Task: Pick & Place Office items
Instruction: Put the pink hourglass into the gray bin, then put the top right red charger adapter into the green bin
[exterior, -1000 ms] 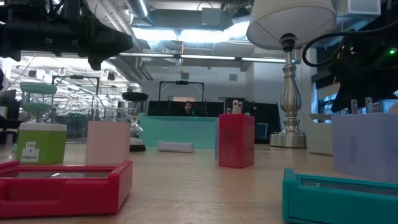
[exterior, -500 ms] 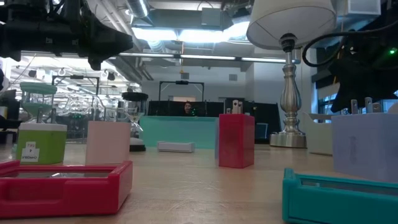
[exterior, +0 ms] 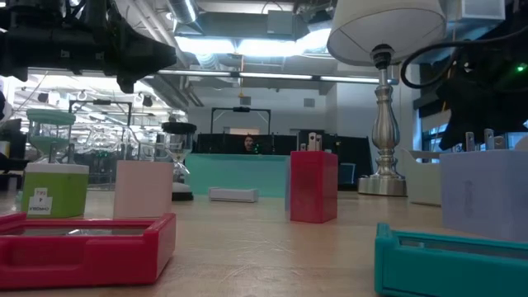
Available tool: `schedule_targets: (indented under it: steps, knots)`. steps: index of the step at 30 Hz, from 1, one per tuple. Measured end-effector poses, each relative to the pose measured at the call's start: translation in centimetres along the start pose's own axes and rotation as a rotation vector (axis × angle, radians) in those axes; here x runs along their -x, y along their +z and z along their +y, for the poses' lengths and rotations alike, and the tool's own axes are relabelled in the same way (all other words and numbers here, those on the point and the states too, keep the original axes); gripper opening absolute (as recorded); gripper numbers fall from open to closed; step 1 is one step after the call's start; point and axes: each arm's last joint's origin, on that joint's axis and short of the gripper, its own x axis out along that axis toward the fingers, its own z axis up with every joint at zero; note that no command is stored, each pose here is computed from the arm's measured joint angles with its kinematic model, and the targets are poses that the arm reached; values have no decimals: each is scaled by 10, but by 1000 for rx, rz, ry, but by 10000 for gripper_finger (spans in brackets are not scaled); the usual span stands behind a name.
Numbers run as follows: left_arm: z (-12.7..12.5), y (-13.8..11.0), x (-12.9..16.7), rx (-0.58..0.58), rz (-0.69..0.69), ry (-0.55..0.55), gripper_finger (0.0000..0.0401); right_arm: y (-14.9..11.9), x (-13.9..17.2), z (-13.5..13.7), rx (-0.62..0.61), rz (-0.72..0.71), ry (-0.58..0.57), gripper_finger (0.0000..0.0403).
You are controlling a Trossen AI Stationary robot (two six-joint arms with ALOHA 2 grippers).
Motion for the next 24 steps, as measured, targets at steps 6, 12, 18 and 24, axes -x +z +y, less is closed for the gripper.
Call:
schedule_targets:
  steps: [6, 12, 18, 24]
  knots:
    - [0, 0, 0, 0, 0, 0, 107, 0, 0, 1, -4, 1, 5, 272]
    - [0, 0, 0, 0, 0, 0, 107, 5, 7, 5, 5, 47, -3, 314]
    - [0, 0, 0, 0, 0, 0, 107, 36, 37, 19, 76, 197, -4, 331]
    - [0, 0, 0, 1, 0, -1, 107, 71, 72, 42, 105, 239, 158, 331]
